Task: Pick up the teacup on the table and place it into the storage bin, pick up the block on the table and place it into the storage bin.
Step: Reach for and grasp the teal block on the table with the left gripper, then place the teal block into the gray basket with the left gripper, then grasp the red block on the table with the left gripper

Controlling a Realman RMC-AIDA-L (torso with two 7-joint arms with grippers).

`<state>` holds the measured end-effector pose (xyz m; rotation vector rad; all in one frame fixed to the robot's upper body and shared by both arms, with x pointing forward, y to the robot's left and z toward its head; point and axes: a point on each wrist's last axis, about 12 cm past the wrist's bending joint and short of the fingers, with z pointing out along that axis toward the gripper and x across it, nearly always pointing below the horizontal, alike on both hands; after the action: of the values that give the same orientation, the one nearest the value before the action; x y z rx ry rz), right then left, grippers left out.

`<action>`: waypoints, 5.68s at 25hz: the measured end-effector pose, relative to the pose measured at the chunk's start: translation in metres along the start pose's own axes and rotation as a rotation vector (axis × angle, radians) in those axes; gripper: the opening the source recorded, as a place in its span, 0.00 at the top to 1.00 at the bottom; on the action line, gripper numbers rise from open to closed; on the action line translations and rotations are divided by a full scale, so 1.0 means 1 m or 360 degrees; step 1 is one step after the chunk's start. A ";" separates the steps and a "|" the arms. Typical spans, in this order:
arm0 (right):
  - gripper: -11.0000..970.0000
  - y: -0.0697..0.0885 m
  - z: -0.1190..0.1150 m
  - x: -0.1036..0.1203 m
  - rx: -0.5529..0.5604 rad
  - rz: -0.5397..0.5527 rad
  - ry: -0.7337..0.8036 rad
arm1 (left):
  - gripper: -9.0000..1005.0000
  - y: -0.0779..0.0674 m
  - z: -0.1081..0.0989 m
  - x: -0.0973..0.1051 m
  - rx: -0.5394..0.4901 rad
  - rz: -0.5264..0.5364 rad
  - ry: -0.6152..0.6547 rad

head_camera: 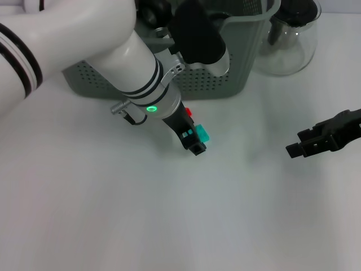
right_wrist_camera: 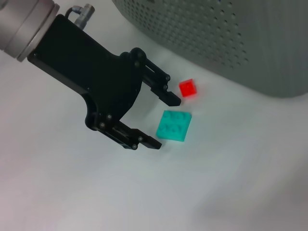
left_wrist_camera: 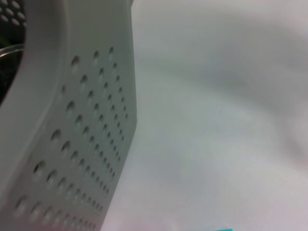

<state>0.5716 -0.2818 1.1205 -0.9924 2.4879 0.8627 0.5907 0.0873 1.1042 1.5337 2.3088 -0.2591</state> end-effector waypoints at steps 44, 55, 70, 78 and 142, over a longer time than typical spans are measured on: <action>0.32 0.000 0.000 0.000 0.0004 -0.0001 0.0000 | 0.53 -0.003 0.006 -0.002 -0.0041 -0.0008 0.0008; 0.32 -0.001 0.000 0.002 0.0007 0.0007 0.0001 | 0.58 -0.011 -0.028 0.005 0.0103 -0.0066 -0.0017; 0.32 0.002 0.002 -0.003 -0.0007 0.0002 0.0003 | 0.53 0.057 -0.182 0.033 0.0110 -0.0350 -0.1058; 0.32 0.003 0.002 -0.007 -0.0013 0.0039 0.0008 | 0.51 0.110 -0.140 0.013 -0.0261 -0.0636 -0.0783; 0.32 -0.002 0.007 -0.002 0.0032 0.0061 0.0042 | 0.24 0.027 -0.009 0.047 0.0030 -0.0141 -0.0362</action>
<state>0.5747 -0.2776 1.1156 -0.9587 2.5404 0.8394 0.5975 0.1414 1.0947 1.3361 2.2022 -0.4548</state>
